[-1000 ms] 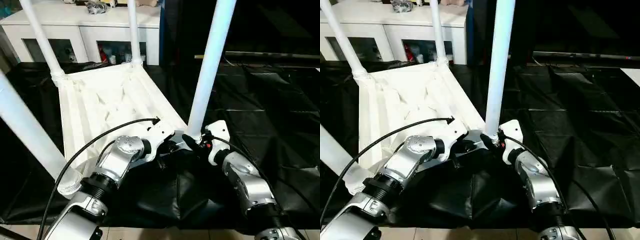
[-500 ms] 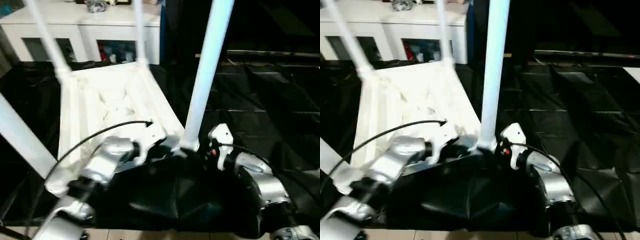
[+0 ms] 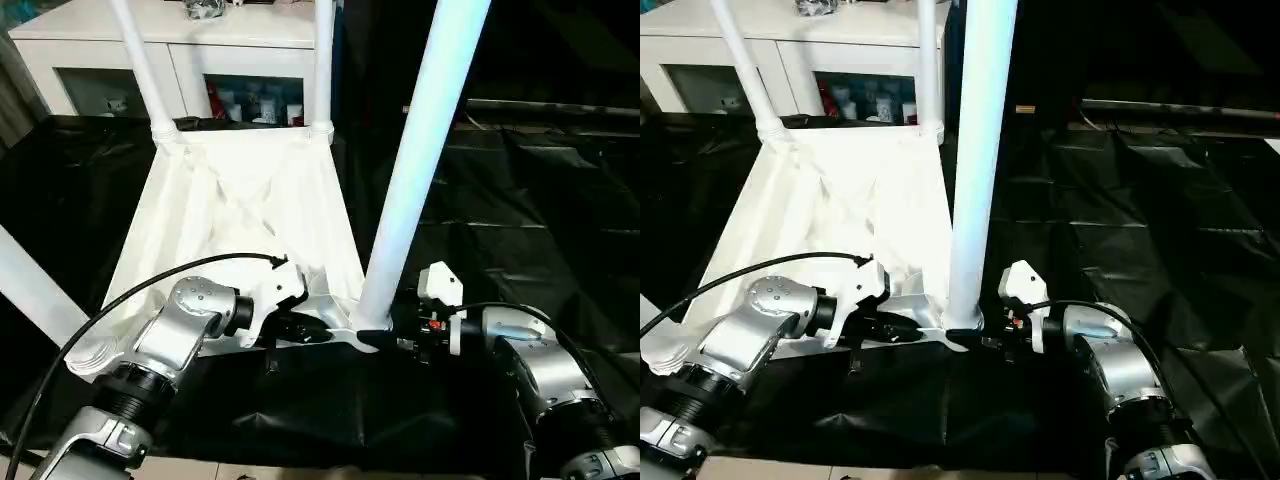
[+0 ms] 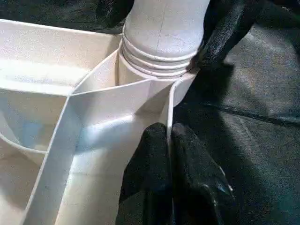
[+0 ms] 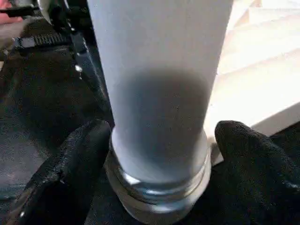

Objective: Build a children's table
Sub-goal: Rotate leg to tighten

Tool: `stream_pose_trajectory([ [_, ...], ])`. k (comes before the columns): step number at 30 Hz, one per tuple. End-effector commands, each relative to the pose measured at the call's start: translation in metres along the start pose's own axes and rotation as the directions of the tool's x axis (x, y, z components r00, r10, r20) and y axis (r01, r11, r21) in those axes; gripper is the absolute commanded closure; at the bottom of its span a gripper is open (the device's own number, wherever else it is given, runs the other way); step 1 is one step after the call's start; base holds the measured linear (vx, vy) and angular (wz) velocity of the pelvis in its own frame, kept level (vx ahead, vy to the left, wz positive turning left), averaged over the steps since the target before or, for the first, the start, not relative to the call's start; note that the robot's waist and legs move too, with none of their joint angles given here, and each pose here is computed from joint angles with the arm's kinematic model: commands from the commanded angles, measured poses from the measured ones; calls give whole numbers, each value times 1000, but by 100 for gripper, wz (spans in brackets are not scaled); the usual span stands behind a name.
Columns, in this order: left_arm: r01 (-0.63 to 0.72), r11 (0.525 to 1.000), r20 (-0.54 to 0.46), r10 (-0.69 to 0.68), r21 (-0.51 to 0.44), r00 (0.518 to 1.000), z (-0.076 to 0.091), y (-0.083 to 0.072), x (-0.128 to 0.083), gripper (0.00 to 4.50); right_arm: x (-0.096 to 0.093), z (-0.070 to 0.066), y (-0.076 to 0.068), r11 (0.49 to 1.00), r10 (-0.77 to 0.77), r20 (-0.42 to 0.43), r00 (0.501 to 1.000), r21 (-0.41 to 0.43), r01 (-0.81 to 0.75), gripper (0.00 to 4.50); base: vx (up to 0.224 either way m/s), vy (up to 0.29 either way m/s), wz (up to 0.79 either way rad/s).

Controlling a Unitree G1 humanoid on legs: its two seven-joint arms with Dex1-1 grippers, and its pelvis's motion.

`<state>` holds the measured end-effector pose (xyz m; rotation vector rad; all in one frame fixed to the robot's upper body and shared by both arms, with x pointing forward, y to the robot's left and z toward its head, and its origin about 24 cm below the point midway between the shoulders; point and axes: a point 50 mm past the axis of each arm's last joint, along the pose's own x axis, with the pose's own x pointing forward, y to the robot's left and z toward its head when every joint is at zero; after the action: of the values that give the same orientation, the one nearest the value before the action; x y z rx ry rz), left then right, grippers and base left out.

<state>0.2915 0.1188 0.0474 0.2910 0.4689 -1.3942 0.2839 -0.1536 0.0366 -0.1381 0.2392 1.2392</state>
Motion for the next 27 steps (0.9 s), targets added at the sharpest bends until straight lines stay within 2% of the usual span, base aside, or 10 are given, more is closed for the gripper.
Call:
stream_pose_trajectory([
  [1,65,998,35,-64,-19,997,0,-8,7,450,-2,8,-1,999,10,17,1000,-37,-10,94,0,0,0],
  [3,65,998,34,-65,-19,997,0,-8,7,450,-2,9,-1,999,16,22,1000,-37,-15,132,0,0,0],
  [7,66,998,32,-65,-18,997,0,-8,8,450,-1,12,1,999,29,33,999,-39,-28,149,0,0,0],
  [8,65,998,32,-64,-19,997,0,-8,8,450,-1,12,2,999,33,36,999,-38,-32,176,0,0,0],
  [13,43,999,29,-42,-12,999,1,-6,9,450,0,13,4,999,30,37,999,-28,-29,202,0,0,0],
  [22,-192,981,50,192,-13,980,12,15,26,450,8,2,5,991,-131,34,991,28,130,237,0,0,0],
  [25,-277,961,48,278,-17,960,17,22,34,450,13,-4,4,970,-238,29,971,53,236,243,0,0,0],
  [27,-349,937,45,350,-30,936,21,28,41,450,19,-9,2,936,-343,21,939,93,340,244,0,0,0],
])
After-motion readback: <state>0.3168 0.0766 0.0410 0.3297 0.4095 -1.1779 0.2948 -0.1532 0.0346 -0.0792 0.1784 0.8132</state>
